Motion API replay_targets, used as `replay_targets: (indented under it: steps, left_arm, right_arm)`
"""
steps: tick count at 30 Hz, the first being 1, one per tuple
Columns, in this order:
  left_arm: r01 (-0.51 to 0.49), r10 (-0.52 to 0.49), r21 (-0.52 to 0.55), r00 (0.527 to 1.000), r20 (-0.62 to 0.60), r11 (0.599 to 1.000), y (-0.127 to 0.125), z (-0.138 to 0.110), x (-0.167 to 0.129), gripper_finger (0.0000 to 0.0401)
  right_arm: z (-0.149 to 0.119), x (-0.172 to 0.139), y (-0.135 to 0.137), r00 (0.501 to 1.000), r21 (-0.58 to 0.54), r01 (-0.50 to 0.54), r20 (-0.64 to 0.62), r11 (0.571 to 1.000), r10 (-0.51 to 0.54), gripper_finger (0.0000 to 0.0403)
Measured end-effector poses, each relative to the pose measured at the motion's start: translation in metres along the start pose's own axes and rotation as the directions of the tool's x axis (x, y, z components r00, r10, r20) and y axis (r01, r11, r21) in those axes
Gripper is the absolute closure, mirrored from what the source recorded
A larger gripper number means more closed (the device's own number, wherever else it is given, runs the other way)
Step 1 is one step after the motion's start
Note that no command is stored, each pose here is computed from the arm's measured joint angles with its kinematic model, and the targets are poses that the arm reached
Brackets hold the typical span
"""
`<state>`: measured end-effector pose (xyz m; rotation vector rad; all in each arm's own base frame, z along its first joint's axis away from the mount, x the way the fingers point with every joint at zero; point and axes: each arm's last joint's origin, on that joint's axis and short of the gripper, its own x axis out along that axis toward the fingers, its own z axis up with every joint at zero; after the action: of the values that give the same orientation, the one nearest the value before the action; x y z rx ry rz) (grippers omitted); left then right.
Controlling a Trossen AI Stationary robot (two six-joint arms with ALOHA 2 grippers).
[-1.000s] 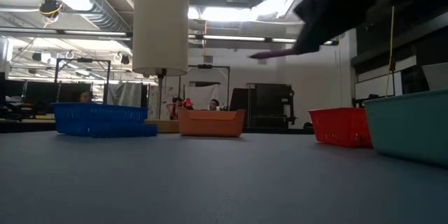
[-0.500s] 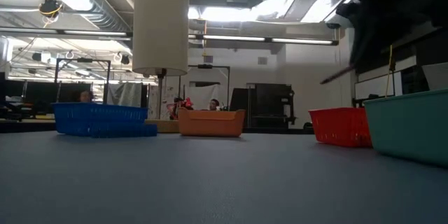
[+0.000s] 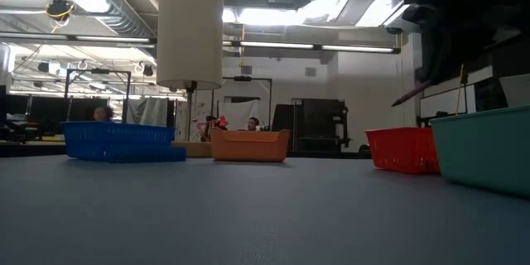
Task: Sort crayons
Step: Put the violet crayon into the red bin
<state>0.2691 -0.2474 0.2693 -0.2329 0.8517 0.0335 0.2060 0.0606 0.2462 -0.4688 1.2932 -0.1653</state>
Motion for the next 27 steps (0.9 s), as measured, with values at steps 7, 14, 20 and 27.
replay_targets:
  steps: [7,14,20,27]
  left_arm:
    - [0.003,-0.016,-0.125,0.994,-0.104,0.992,-0.008,-0.035,-0.002,0.0302]
    - [-0.061,-0.008,-0.265,0.968,-0.252,0.962,-0.004,-0.081,0.004,0.0302]
    - [-0.107,-0.033,-0.317,0.912,-0.408,0.942,0.001,-0.11,0.006,0.0302]
    - [-0.125,-0.007,-0.269,0.897,-0.442,0.955,0.007,-0.131,0.007,0.0302]
  right_arm:
    - [0.0,0.0,0.0,1.0,-0.002,0.001,-0.002,1.0,-0.001,0.0368]
    - [0.0,0.0,0.0,1.0,-0.002,0.001,-0.002,1.0,-0.001,0.0364]
    - [0.0,0.0,0.0,1.0,-0.001,0.001,-0.002,1.0,-0.001,0.0308]
    - [0.0,0.0,0.0,1.0,0.0,-0.002,-0.001,1.0,0.002,0.025]
